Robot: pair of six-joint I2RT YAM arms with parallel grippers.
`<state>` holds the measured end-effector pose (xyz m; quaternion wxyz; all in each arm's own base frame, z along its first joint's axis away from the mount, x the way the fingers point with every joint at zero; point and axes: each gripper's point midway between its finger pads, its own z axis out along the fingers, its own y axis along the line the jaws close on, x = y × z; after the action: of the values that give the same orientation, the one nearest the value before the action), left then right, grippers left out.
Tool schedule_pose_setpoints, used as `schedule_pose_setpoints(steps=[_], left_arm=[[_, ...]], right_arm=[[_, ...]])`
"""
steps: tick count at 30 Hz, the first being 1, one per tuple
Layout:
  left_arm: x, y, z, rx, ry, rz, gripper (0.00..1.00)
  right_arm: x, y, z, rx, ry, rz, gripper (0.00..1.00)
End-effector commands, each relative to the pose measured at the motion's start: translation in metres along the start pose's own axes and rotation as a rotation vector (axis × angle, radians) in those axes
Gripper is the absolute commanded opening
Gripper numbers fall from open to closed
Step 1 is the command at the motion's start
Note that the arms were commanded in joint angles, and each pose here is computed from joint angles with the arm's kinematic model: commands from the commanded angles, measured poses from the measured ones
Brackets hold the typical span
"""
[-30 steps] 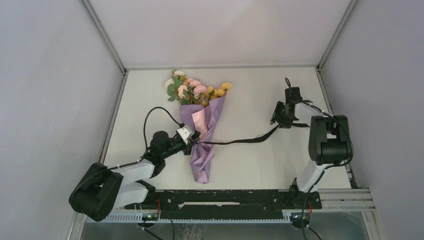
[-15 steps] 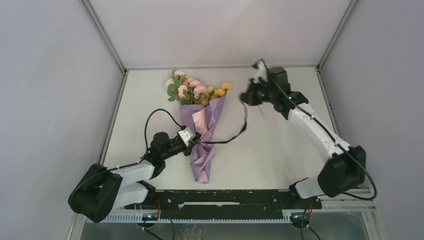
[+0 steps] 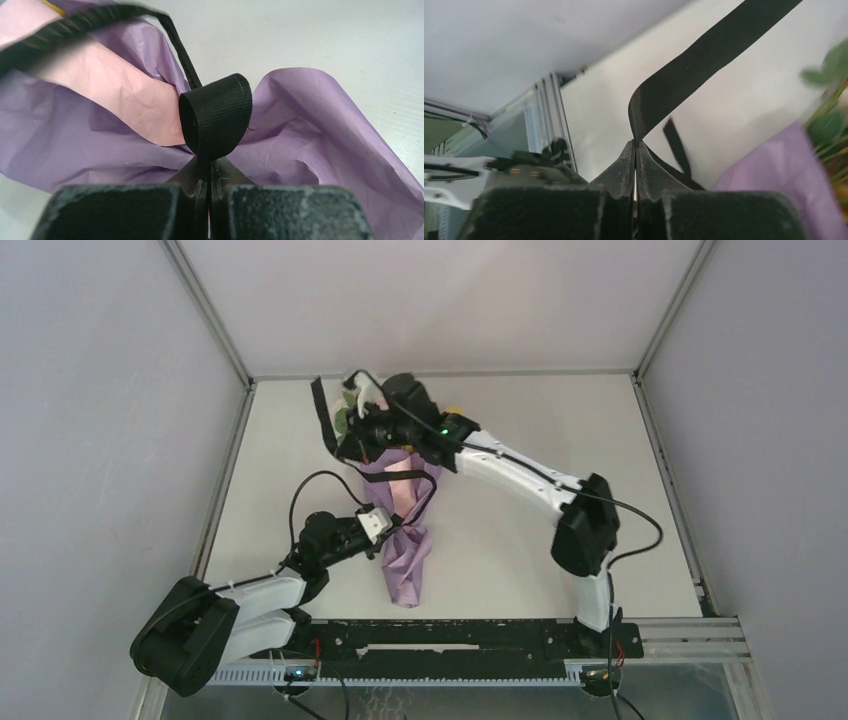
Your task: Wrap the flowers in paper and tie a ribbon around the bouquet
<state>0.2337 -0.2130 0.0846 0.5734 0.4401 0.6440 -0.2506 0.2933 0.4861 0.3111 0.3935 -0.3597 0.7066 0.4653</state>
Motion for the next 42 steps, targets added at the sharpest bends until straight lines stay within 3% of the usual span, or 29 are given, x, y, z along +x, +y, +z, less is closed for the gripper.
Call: schedule_pose_setpoints(steps=[1,5,9,12,16,22,32,36,42], left_arm=[[-0.012,-0.006,-0.002,0.026,-0.054,0.059,0.00],[-0.013,-0.005,-0.001,0.020,-0.056,0.057,0.00],[-0.014,-0.003,0.000,0.012,-0.052,0.048,0.00],[-0.013,-0.002,0.000,0.007,-0.047,0.041,0.00],[-0.012,-0.001,0.001,0.004,-0.039,0.037,0.00],[-0.011,-0.001,0.002,0.010,-0.034,0.034,0.00],[-0.010,-0.001,0.003,0.015,-0.026,0.032,0.00],[-0.011,-0.001,0.004,0.013,-0.024,0.032,0.00],[-0.010,-0.001,0.004,0.017,-0.020,0.027,0.00]], right_arm=[[0.023,-0.005,0.015,0.019,0.091,0.112,0.13],[0.035,-0.014,0.014,0.049,0.166,0.068,0.40],[0.024,-0.023,-0.024,0.084,0.173,-0.021,0.51],[0.014,-0.014,-0.066,0.018,0.054,-0.121,0.57],[0.069,-0.009,-0.097,-0.059,0.008,-0.127,0.59],[0.130,-0.002,-0.091,-0.107,0.107,-0.084,0.64],[0.158,-0.007,-0.063,-0.197,0.152,-0.040,0.60],[0.175,-0.009,-0.058,-0.201,0.198,0.004,0.50],[0.180,-0.019,-0.055,-0.170,0.208,0.023,0.44]])
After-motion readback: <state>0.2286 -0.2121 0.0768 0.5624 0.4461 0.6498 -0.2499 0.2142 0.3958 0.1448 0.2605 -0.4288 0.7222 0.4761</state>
